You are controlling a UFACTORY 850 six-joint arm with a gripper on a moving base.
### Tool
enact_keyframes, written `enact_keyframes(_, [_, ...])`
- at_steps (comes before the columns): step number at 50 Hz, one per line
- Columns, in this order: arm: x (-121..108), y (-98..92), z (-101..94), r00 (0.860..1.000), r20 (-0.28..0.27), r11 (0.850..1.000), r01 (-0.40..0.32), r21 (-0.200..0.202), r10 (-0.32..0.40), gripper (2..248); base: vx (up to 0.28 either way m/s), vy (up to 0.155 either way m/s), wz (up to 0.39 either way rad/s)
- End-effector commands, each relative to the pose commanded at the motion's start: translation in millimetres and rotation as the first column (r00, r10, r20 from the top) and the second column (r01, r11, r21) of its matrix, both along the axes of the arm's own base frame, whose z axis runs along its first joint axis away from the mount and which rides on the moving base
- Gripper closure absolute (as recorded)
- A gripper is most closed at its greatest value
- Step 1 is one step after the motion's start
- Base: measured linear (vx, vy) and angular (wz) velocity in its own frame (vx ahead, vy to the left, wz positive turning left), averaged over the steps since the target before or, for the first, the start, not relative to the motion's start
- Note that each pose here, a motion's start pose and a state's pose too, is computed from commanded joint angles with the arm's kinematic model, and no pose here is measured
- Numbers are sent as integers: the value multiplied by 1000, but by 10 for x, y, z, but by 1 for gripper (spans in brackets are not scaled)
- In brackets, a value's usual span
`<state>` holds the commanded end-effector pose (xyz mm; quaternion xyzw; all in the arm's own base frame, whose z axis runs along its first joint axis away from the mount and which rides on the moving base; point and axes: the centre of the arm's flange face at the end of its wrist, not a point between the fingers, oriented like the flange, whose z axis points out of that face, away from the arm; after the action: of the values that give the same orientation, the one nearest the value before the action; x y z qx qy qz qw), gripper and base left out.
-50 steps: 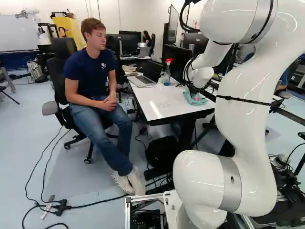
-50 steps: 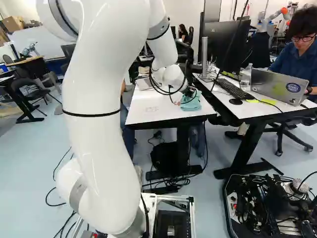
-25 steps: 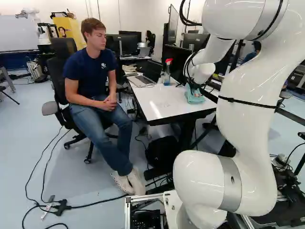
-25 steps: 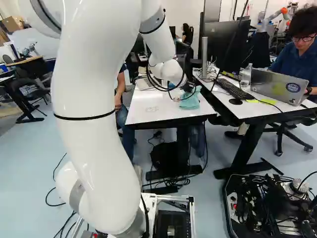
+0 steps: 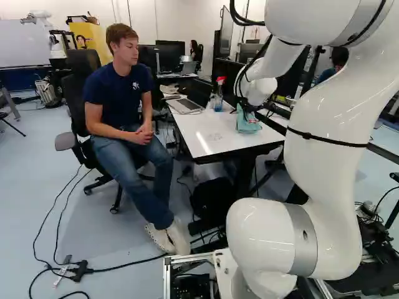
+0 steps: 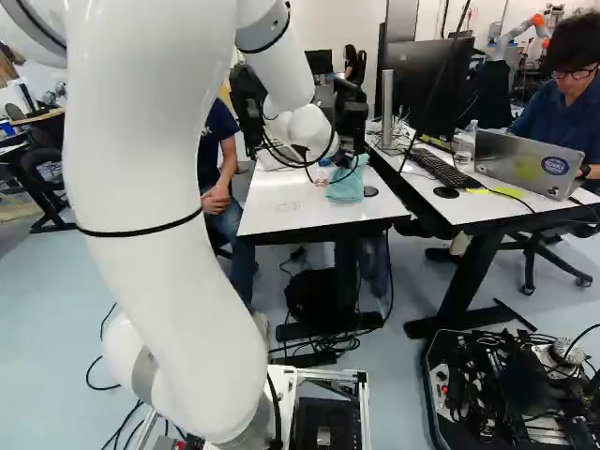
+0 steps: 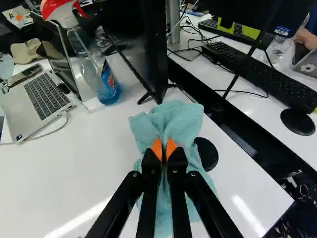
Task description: Clean the table with the green towel
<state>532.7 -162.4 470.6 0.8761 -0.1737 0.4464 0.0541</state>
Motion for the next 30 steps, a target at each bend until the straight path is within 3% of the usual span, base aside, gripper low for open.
enact_keyframes(30, [-52,494,10,996,-5,996,-85,1,85,219,0,0,0])
